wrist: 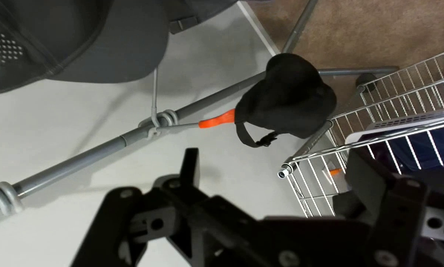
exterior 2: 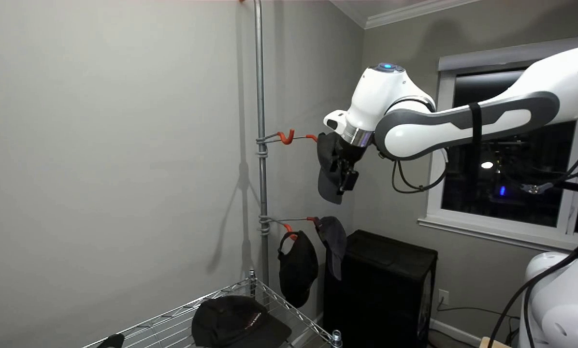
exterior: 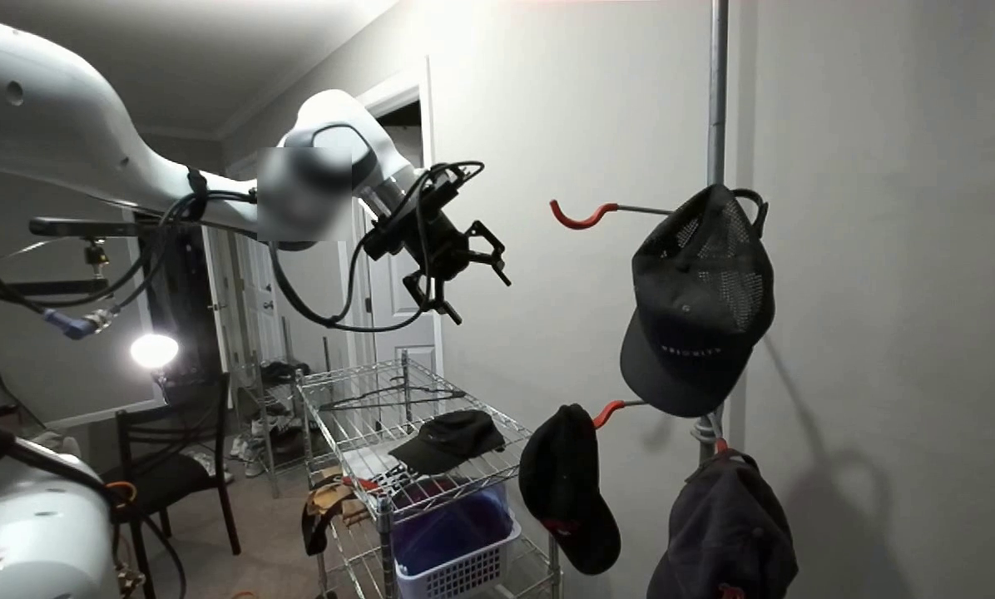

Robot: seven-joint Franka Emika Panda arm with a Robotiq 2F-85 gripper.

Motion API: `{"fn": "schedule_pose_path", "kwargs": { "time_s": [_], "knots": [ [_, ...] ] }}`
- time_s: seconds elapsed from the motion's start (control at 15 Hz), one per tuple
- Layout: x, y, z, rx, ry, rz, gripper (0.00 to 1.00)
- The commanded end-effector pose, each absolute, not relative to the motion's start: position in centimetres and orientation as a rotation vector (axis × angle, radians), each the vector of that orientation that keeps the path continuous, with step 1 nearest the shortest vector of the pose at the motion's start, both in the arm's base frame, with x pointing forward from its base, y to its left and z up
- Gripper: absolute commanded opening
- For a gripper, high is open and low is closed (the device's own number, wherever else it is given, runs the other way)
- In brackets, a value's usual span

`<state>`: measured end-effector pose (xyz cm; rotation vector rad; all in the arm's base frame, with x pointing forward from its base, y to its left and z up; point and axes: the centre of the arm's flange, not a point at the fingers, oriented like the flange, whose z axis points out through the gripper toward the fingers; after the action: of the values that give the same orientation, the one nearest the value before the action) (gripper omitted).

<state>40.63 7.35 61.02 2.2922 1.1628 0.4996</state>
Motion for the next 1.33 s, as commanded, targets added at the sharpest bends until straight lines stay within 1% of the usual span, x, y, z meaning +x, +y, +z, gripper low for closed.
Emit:
{"fn": "schedule_pose_path", "kwargs": {
  "time_s": [0.0,0.27,0.47,0.73,1.07,1.27],
  "knots": [
    [38.7,13.2,59.1,2.330,1.114,0.467,1.00],
    [37.4,20.6,56.8,2.368,1.096,0.430,1.00],
    [37.7,25.1,55.2,2.401,1.122,0.427,1.00],
    [41.0,28.1,52.1,2.492,1.148,0.383,1.00],
    [46.2,28.4,46.4,2.672,1.172,0.268,1.00],
    [47.8,28.9,43.1,2.738,1.150,0.223,1.00]
  ]
}}
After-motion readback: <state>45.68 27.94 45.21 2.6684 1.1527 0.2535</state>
